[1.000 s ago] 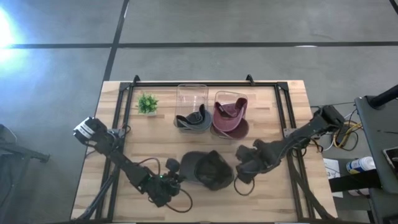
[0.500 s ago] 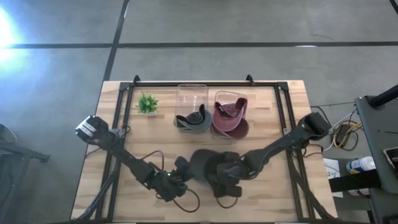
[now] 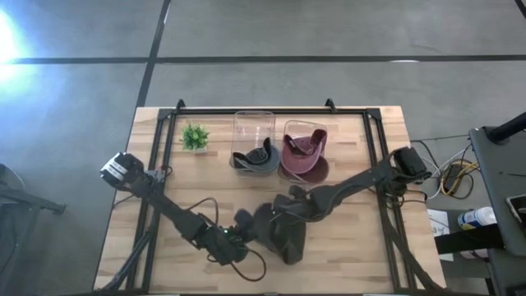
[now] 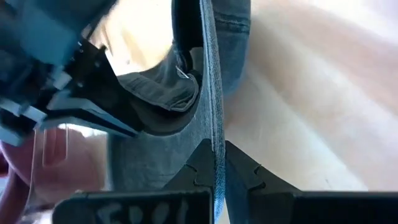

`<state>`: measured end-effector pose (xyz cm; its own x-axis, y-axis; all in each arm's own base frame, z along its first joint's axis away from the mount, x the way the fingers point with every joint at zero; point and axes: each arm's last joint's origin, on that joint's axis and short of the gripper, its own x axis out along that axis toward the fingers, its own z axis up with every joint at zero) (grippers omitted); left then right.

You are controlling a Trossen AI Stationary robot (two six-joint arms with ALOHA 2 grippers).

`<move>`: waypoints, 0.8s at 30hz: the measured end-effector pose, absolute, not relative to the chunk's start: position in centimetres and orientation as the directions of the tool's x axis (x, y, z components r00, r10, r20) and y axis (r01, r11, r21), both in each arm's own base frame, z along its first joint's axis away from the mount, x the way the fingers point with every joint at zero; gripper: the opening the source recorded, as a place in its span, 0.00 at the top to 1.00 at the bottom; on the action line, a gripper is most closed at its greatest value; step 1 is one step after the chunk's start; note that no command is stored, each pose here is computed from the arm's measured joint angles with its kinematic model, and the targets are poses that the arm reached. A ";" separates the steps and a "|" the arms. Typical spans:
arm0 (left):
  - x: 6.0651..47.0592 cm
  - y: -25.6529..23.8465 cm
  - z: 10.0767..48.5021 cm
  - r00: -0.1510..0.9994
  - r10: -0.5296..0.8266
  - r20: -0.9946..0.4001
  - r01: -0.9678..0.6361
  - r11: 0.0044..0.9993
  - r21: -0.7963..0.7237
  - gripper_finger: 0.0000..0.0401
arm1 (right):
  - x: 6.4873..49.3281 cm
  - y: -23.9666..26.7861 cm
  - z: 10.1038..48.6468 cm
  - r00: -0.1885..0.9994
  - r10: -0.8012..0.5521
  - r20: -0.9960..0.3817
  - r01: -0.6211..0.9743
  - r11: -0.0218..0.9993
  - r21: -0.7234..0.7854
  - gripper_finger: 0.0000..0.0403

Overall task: Pick & Place hat
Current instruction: Put the black cap into the left transparent bin

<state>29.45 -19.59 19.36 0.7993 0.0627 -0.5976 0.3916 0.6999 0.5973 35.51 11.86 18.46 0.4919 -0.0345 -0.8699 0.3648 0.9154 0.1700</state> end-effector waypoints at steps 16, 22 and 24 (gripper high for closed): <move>28.6 -19.8 18.7 0.753 0.070 -0.654 0.435 0.693 0.575 0.98 | 30.9 16.6 22.8 0.392 0.141 -0.909 0.228 0.943 0.244 0.88; 28.7 -19.9 18.8 0.757 0.042 -0.652 0.433 0.716 0.548 0.98 | 32.8 19.3 19.6 0.439 0.201 -0.875 0.215 0.923 0.320 0.88; 28.8 -20.0 18.9 0.764 0.034 -0.644 0.428 0.721 0.545 0.98 | 33.6 19.5 18.4 0.451 0.202 -0.870 0.212 0.922 0.324 0.88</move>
